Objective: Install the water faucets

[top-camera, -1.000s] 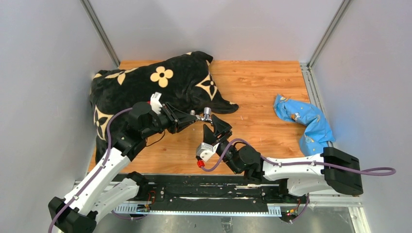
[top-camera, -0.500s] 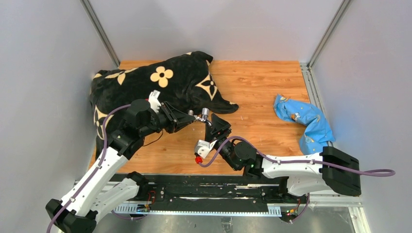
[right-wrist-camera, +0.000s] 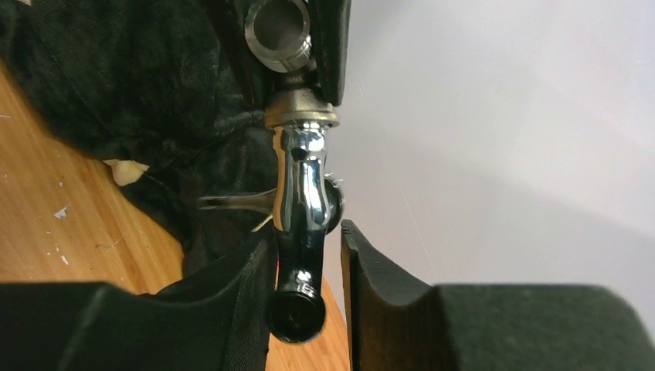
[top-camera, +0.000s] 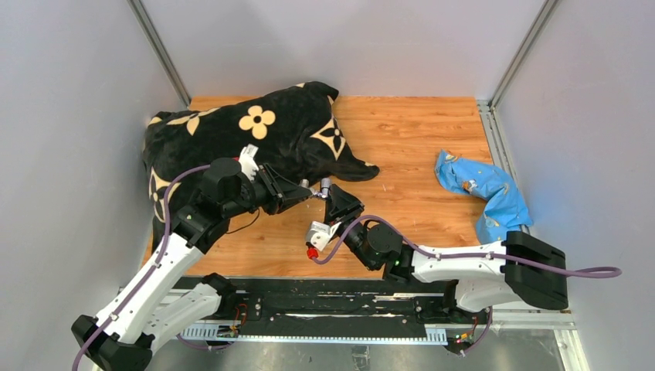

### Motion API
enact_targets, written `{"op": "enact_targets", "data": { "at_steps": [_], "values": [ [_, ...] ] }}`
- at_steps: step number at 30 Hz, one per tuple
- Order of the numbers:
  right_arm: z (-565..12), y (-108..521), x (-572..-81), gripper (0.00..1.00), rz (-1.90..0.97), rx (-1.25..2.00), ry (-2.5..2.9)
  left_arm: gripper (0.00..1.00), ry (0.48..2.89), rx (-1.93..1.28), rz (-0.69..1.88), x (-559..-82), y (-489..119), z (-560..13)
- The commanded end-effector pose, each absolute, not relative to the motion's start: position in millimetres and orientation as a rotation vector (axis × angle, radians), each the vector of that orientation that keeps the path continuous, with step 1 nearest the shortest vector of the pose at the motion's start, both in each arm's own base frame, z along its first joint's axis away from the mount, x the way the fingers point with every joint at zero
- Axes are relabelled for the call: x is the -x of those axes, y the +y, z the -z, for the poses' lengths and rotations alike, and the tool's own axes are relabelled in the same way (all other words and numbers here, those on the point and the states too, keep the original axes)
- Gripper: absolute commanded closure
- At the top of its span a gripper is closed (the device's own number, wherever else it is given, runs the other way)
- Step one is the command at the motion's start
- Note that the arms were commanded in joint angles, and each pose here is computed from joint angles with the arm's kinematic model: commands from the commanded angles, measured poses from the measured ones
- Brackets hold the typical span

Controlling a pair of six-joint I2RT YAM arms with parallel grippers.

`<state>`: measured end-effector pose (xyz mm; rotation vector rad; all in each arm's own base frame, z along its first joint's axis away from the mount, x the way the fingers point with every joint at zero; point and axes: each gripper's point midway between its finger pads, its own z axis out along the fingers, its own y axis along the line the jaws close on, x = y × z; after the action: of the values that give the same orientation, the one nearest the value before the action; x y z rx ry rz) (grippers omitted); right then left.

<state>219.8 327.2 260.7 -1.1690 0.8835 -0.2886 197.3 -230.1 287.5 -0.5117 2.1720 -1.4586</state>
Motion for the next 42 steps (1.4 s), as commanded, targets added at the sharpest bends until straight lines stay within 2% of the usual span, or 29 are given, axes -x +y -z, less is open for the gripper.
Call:
{"op": "enact_targets", "data": {
  "at_steps": [1,3,5,7,10,14,19,28,39,40,42],
  "values": [
    [-282,331,-226,0.71,0.275,1.087,0.877,1.00,2.111,0.389,1.533,-191,-238,-310],
    [-283,331,-227,0.81,0.276,1.075,0.882,1.00,2.112,0.375,1.539,-189,-239,-311],
    [-285,331,-226,0.96,0.257,1.059,0.889,1.00,2.109,0.364,1.540,-187,-238,-312],
    [-285,333,-223,0.99,0.196,1.064,0.913,1.00,2.096,0.342,1.549,-186,-239,-314],
    [-269,341,-215,0.99,0.054,1.171,0.992,1.00,2.091,0.249,1.613,-180,-247,-317],
    [-268,339,-202,0.99,-0.182,1.139,1.091,1.00,2.120,0.156,1.575,-177,-248,-310],
    [-267,338,-168,1.00,-0.624,1.168,1.260,1.00,2.057,-0.091,1.668,-165,-260,-310],
    [-280,322,-129,0.99,-1.206,0.996,1.436,1.00,2.006,-0.204,1.724,-161,-267,-304],
    [-301,317,-109,0.99,-1.435,0.947,1.451,1.00,1.977,-0.295,1.707,-162,-271,-308],
    [-301,316,-110,0.96,-1.420,0.941,1.455,1.00,1.981,-0.292,1.707,-163,-271,-307],
    [-298,310,-115,0.73,-1.364,0.927,1.475,1.00,1.981,-0.283,1.713,-164,-272,-308]
  ]
}}
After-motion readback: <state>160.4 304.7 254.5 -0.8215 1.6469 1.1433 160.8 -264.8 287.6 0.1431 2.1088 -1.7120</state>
